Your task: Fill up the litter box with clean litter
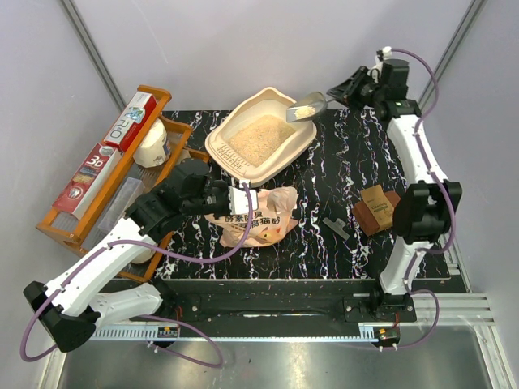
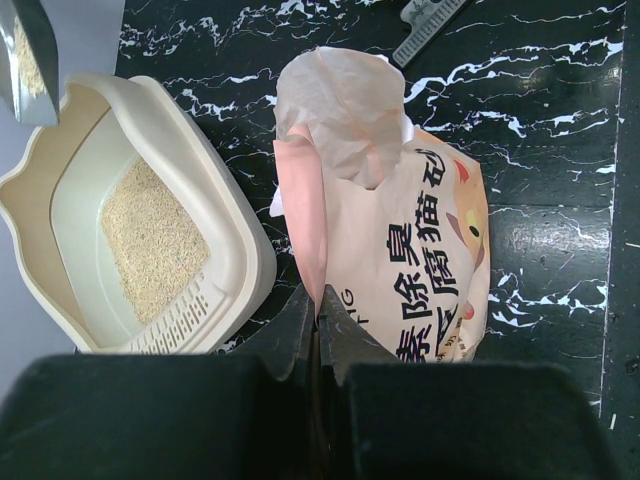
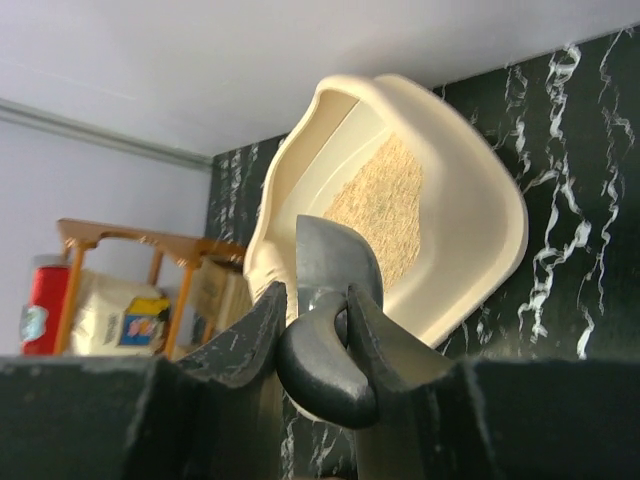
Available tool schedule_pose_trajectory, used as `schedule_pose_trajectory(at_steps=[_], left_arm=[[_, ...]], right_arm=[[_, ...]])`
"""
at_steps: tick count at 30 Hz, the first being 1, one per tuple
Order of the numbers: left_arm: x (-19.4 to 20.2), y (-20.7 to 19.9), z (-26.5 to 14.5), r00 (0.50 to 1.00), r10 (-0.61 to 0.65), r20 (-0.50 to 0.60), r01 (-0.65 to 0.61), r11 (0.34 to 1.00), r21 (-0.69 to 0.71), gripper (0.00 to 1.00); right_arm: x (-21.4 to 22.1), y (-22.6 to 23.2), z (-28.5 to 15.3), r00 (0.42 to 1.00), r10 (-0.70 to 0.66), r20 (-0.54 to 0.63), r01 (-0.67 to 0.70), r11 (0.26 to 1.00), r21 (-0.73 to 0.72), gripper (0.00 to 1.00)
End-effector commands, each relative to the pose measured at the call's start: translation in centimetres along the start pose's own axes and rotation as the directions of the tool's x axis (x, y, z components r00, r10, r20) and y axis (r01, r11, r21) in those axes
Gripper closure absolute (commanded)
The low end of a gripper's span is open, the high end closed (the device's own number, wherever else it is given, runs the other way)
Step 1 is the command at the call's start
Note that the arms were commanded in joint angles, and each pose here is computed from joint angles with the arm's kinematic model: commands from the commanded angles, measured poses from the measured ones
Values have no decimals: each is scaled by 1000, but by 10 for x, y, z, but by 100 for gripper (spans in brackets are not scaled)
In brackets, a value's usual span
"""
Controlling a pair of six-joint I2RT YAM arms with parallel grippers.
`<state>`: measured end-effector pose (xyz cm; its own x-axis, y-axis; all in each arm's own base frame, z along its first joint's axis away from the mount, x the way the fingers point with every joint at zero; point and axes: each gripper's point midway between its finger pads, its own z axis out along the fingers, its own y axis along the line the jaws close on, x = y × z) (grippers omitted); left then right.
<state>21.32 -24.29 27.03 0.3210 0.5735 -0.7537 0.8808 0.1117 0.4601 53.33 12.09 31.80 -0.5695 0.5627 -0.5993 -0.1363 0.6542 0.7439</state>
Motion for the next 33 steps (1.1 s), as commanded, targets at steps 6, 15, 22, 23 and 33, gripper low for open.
schedule_pose_trajectory(at_steps=[6, 15, 22, 23, 33], left_arm=[[-9, -1, -7, 999, 22, 40, -22, 1000, 10, 100], [-9, -2, -5, 999, 16, 41, -16, 1000, 16, 100], [-9, -3, -1, 999, 12, 51, -14, 1000, 27, 100], [-9, -3, -1, 999, 11, 51, -13, 1000, 25, 100], [-4, -5, 1, 999, 8, 43, -9, 1000, 24, 100]], right_arm=[[-15, 45, 68, 953, -260, 153, 246, 963, 107, 100], [12, 64, 88, 952, -289, 101, 284, 957, 60, 100], [35, 66, 46, 963, -264, 48, 261, 964, 60, 100], [37, 68, 33, 958, -282, 48, 279, 959, 60, 100], [-1, 89, 9, 833, -493, 249, 493, 867, 67, 100]])
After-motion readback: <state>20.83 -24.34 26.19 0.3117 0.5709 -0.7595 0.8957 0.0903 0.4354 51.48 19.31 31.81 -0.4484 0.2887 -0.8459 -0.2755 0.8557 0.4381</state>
